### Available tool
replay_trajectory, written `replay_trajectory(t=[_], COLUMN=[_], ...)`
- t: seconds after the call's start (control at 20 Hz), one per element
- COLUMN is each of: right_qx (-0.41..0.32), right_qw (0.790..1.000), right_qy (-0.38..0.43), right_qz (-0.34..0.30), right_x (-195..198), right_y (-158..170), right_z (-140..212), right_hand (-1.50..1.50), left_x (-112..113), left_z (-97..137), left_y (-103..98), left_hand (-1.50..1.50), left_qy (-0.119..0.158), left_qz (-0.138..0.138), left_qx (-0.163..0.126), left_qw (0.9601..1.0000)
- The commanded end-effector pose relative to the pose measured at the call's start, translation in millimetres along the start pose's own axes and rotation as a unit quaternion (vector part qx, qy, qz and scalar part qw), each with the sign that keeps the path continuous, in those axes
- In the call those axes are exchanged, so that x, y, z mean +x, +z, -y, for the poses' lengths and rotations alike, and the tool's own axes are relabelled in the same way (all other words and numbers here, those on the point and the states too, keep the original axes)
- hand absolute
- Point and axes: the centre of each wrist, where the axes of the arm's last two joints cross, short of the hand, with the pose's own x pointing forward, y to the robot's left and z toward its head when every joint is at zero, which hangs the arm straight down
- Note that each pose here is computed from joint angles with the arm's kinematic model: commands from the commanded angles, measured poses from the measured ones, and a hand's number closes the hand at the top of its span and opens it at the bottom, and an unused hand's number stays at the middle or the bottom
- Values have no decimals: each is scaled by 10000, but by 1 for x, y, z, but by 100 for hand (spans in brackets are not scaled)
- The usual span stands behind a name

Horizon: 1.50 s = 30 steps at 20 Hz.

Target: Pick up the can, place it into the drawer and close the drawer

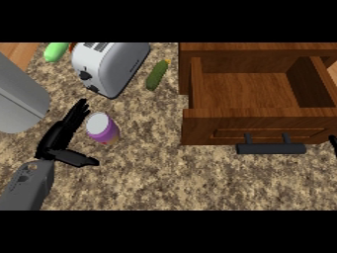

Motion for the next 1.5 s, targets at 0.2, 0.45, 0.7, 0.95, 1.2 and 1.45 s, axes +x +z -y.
replay_trajectory(t=[0.2,0.45,0.7,0.95,1.2,1.45], right_qx=[-39,-81,52,47,-18,41], right_qw=[10000,9999,9999,9999,9999,10000], right_qy=[-5,-7,-95,-81,-131,-23], right_qz=[57,117,84,97,108,69], right_x=[12,-10,11,15,5,33], right_y=[-1,-18,-12,-7,-2,-6], right_z=[3,-12,-7,4,-4,5], right_hand=[-150,-150,-150,-150,-150,-150], left_x=[-17,-6,-16,-17,-5,-9], left_z=[-8,1,12,-4,15,29], left_y=[-1,-20,-22,-11,-37,-41], left_hand=[-150,-150,-150,-150,-150,-150], left_qy=[-9,101,53,181,96,164], left_qz=[-185,-118,-139,-200,-146,-77], left_qx=[57,-22,5,26,37,-141], left_qw=[9998,9999,9999,9996,9998,9997])
